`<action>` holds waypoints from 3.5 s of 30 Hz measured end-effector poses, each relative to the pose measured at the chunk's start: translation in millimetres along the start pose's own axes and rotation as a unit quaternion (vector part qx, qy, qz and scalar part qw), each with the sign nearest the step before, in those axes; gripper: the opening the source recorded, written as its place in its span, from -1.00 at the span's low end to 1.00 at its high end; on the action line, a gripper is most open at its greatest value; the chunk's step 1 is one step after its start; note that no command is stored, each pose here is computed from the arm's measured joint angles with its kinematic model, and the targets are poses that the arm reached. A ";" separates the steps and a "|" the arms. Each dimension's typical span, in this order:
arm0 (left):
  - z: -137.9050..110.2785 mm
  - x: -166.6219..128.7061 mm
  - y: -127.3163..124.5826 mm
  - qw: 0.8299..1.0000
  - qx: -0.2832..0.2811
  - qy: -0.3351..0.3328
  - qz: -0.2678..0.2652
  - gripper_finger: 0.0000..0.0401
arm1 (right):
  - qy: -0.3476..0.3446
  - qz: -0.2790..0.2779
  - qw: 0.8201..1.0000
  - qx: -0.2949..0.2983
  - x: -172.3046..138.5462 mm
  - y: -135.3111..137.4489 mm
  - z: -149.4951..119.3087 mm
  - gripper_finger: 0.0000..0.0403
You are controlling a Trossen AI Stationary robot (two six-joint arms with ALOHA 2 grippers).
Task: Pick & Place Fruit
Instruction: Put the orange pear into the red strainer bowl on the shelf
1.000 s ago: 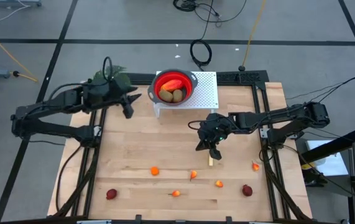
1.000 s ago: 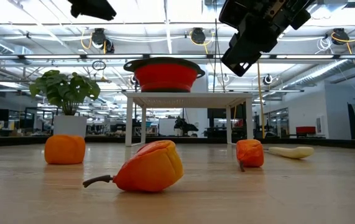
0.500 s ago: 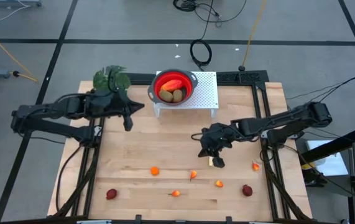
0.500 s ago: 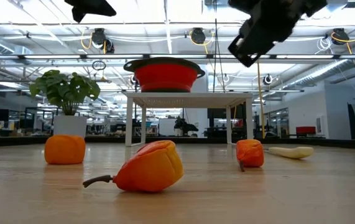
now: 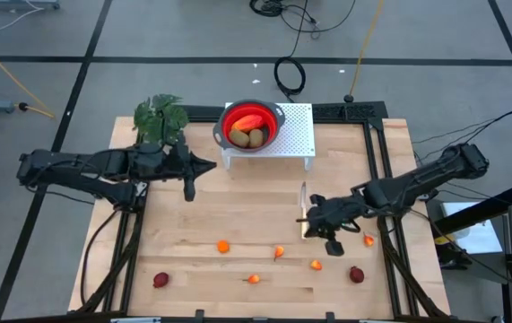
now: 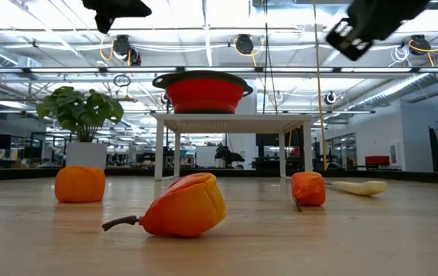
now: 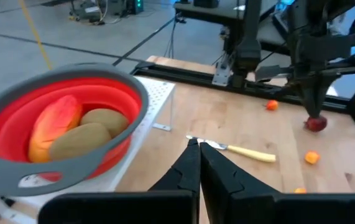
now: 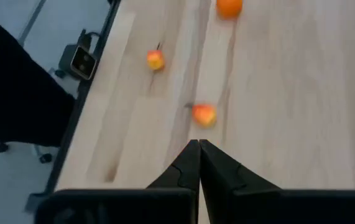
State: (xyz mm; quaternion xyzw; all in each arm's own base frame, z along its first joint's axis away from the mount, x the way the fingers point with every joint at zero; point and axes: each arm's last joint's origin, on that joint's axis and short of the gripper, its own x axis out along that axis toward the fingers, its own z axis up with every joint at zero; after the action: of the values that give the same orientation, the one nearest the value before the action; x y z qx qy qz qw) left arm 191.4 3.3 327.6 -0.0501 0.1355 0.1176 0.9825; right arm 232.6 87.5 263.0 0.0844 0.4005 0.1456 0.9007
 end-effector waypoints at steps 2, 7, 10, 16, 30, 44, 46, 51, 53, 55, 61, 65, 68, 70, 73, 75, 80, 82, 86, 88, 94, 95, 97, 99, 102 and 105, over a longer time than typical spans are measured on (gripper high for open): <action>-3.1 1.4 -2.8 1.000 0.001 -0.007 -0.006 -0.98 | 0.024 -0.007 0.999 0.021 -3.1 5.1 -7.2 -1.00; -10.4 3.9 -7.9 1.000 0.003 -0.015 -0.010 -0.97 | 0.078 -0.012 0.994 0.077 -6.3 15.1 -21.4 -1.00; -14.8 4.3 -10.2 1.000 0.008 -0.010 -0.009 -0.98 | 0.109 -0.023 0.986 0.123 -7.3 18.6 -29.2 -1.00; -21.3 5.4 -13.8 1.000 0.018 -0.005 -0.018 -0.97 | 0.175 -0.077 0.950 0.246 -11.8 18.5 -45.3 -1.00; -44.7 -10.5 -5.6 0.998 0.017 -0.044 -0.035 -0.97 | 0.272 -0.108 0.896 0.334 -20.0 19.8 -62.4 -1.00; -75.4 -39.6 7.8 0.995 0.001 -0.081 -0.066 -0.99 | 0.303 -0.173 0.835 0.425 -26.9 16.1 -71.1 -0.83; -79.0 -41.0 8.9 0.994 0.001 -0.082 -0.066 -0.99 | 0.302 -0.178 0.829 0.435 -27.1 16.0 -71.4 -0.77; -85.3 -43.5 10.7 0.994 -0.002 -0.085 -0.067 -0.95 | 0.298 -0.186 0.818 0.456 -27.1 15.9 -71.5 -0.56; -87.2 -43.9 11.2 0.994 -0.002 -0.083 -0.067 -0.98 | 0.297 -0.188 0.815 0.461 -27.2 15.9 -71.6 -0.45; -88.6 -43.5 11.3 0.994 -0.002 -0.082 -0.067 -0.99 | 0.298 -0.191 0.812 0.464 -27.4 15.8 -71.8 -0.34; -93.4 -41.5 11.4 0.995 -0.010 -0.073 -0.067 -0.93 | 0.311 -0.193 0.800 0.475 -26.6 15.0 -75.6 0.00; -95.0 -40.9 11.5 0.995 -0.011 -0.071 -0.066 -0.98 | 0.346 -0.187 0.768 0.506 -24.0 14.1 -84.1 0.15; -95.0 -40.8 11.4 0.995 -0.015 -0.070 -0.066 -0.97 | 0.367 -0.193 0.741 0.528 -21.4 12.0 -92.7 0.19; -95.0 -40.7 11.4 0.995 -0.017 -0.070 -0.067 -0.94 | 0.374 -0.197 0.733 0.533 -19.9 10.5 -97.1 0.19; -95.0 -40.7 11.4 0.995 -0.021 -0.070 -0.067 -0.92 | 0.377 -0.201 0.731 0.532 -17.2 8.3 -102.4 0.17; -95.0 -40.7 11.4 0.995 -0.023 -0.070 -0.067 -0.94 | 0.379 -0.206 0.728 0.532 -15.9 6.7 -106.0 0.16; -94.8 -40.8 11.4 0.995 -0.026 -0.071 -0.067 -0.98 | 0.385 -0.216 0.723 0.532 -13.2 3.5 -113.9 0.13; -94.8 -40.8 11.5 0.995 -0.031 -0.071 -0.066 -0.95 | 0.385 -0.215 0.723 0.532 -11.5 2.5 -116.2 0.13; -94.3 -40.9 11.5 0.995 -0.034 -0.073 -0.067 -0.91 | 0.378 -0.206 0.727 0.535 -5.5 0.4 -121.5 0.12; -94.3 -40.8 11.4 0.995 -0.034 -0.073 -0.067 -0.91 | 0.374 -0.204 0.723 0.543 -2.2 -1.0 -125.2 0.12; -94.3 -40.8 11.4 0.995 -0.034 -0.073 -0.067 -0.98 | 0.379 -0.217 0.696 0.570 2.9 -5.9 -138.4 0.12; -94.3 -40.8 11.5 0.995 -0.034 -0.073 -0.066 -0.99 | 0.378 -0.219 0.694 0.573 3.7 -6.6 -140.1 0.12; -94.3 -40.8 11.5 0.995 -0.034 -0.073 -0.067 -0.98 | 0.377 -0.218 0.694 0.574 5.1 -7.6 -142.5 0.12; -94.3 -40.8 11.5 0.995 -0.035 -0.073 -0.067 -0.95 | 0.375 -0.215 0.695 0.574 6.2 -8.1 -143.6 0.12; -94.3 -40.8 11.5 0.994 -0.035 -0.073 -0.066 -0.92 | 0.376 -0.216 0.695 0.574 6.6 -8.5 -144.7 0.10; -94.3 -40.8 11.5 0.995 -0.035 -0.073 -0.066 -0.94 | 0.375 -0.214 0.696 0.574 6.9 -8.5 -144.6 0.07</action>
State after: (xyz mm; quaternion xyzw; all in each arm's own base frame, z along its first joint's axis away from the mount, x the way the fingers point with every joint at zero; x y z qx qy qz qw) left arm 126.3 -6.8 247.8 -0.0843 0.0555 0.0601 0.9931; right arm 130.8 86.8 159.7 0.4351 0.7179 -0.2900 0.4596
